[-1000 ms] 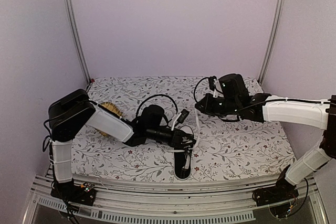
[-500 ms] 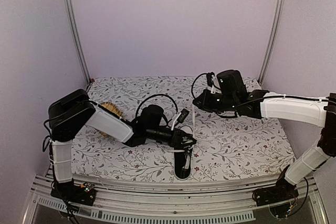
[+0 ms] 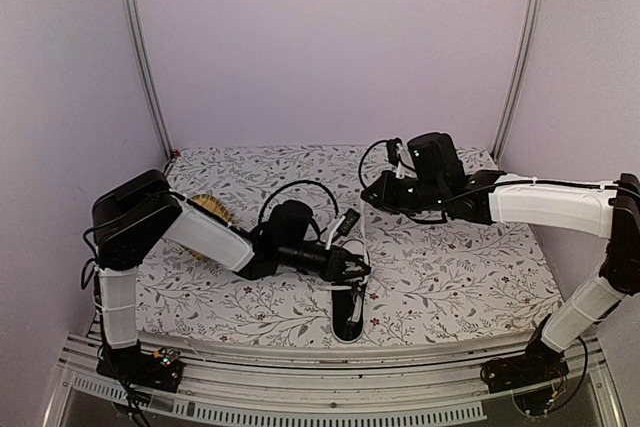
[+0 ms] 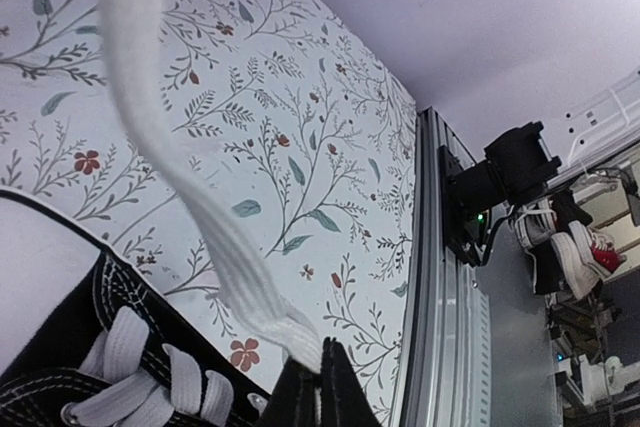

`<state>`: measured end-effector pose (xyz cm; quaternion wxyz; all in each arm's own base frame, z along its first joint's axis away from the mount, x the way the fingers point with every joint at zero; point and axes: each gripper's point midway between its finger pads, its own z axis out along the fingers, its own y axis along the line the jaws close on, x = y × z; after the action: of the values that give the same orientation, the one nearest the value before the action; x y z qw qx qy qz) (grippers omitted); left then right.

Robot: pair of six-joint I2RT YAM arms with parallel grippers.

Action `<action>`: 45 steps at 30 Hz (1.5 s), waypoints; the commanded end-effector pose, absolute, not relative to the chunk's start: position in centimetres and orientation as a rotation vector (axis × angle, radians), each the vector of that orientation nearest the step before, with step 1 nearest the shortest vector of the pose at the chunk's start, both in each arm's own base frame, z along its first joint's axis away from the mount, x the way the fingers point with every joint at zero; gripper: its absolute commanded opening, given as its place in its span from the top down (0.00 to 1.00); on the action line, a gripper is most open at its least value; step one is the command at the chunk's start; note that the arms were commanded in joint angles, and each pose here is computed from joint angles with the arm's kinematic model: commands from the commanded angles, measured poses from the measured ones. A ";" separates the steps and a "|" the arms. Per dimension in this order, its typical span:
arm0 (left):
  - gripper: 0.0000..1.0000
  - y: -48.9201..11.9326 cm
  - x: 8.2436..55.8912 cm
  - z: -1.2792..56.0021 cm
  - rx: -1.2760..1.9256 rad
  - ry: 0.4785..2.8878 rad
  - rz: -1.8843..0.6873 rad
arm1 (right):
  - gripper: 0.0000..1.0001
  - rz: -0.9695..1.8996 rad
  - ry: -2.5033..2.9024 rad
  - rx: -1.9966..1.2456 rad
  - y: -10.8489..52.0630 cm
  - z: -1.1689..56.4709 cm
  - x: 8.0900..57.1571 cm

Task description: Tie the shoes

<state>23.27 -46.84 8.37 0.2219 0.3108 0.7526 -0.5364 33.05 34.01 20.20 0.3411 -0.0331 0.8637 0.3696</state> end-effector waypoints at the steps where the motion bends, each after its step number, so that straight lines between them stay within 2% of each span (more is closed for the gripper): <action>1: 1.00 -46.6 23.9 10.8 0.847 2.016 -1.473 | 0.98 0.982 2.214 -0.117 34.9 21.2 33.5; 4: 1.00 -46.1 24.1 13.0 0.814 1.958 -1.469 | 0.95 0.960 2.221 -0.124 34.7 21.0 33.6; 6: 1.00 -45.6 24.4 14.0 0.787 1.940 -1.458 | 0.74 0.952 2.223 -0.132 34.4 21.0 33.7; 7: 1.00 -45.4 24.5 14.5 0.775 1.936 -1.452 | 0.67 0.954 2.222 -0.137 34.1 21.0 33.7; 13: 1.00 -44.5 25.1 15.5 0.722 1.936 -1.457 | 0.37 0.992 2.178 -0.190 30.8 20.4 32.1; 14: 1.00 -44.5 25.1 15.5 0.726 1.940 -1.462 | 0.35 1.020 2.160 -0.212 30.5 20.1 31.5; 21: 1.00 -44.8 25.0 15.0 0.739 1.963 -1.473 | 0.40 1.231 2.084 -0.492 30.7 16.1 25.7; 23: 1.00 -44.9 25.0 14.8 0.745 1.971 -1.470 | 0.41 1.189 2.093 -0.533 30.8 14.8 25.3; 28: 1.00 -44.8 25.2 14.7 0.735 1.985 -1.465 | 0.46 1.017 2.118 -0.594 30.8 11.7 25.8; 37: 1.00 -44.9 25.2 14.4 0.732 2.007 -1.459 | 0.56 0.887 2.064 -0.698 32.7 9.4 26.9; 45: 1.00 -45.0 25.2 14.2 0.746 2.022 -1.450 | 0.55 0.877 2.000 -0.777 34.4 9.1 26.8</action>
<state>24.21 -44.56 12.64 0.2518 0.2717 0.7630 -0.5297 25.84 32.95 7.64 0.3592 -0.2861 0.8180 0.3465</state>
